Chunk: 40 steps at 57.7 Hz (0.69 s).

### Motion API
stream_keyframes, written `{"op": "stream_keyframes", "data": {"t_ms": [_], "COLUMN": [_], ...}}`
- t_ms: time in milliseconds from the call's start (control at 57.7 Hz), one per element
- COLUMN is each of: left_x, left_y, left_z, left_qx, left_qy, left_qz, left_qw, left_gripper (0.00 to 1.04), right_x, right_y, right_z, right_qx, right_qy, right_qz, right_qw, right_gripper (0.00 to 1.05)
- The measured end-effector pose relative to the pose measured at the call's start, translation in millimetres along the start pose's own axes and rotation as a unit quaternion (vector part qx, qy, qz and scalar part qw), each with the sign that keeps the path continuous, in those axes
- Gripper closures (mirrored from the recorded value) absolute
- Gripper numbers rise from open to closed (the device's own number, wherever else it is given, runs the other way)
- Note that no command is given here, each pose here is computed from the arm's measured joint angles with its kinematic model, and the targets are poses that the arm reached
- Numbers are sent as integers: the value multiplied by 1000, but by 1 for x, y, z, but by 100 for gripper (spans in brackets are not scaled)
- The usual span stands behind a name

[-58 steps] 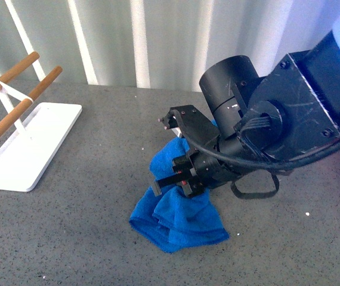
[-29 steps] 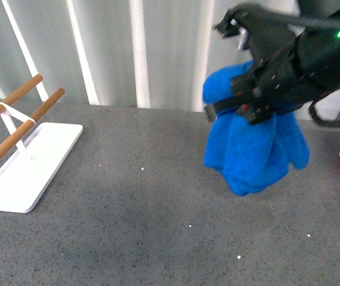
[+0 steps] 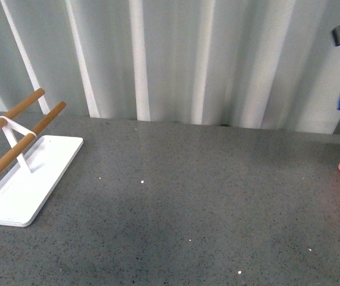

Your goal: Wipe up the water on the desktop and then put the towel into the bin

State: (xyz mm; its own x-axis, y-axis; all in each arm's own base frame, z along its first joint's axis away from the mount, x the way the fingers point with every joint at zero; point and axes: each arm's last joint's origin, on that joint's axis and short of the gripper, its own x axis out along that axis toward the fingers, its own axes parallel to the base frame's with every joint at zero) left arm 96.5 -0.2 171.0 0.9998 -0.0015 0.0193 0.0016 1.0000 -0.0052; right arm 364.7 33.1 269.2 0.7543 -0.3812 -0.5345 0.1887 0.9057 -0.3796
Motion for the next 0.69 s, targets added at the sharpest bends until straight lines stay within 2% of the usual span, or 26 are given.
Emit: {"op": "stream_keyframes", "data": {"t_ms": [208, 485, 693], "left_x": [0, 0, 0], "left_y": [0, 0, 0], "left_z": [0, 0, 0], "left_qx": [0, 0, 0], "left_qy": [0, 0, 0], "left_qz": [0, 0, 0], "left_qw": [1000, 1000, 1000], "left_gripper": [7, 7, 7], "right_x": [2, 10, 31], "right_y": [-46, -85, -107], "right_z": [4, -12, -33], "right_qx": [52, 120, 144], "right_qy": [36, 110, 145], "right_qz": [-50, -18, -36], "right_qw": [997, 986, 978], "right_gripper": [100, 100, 100]}}
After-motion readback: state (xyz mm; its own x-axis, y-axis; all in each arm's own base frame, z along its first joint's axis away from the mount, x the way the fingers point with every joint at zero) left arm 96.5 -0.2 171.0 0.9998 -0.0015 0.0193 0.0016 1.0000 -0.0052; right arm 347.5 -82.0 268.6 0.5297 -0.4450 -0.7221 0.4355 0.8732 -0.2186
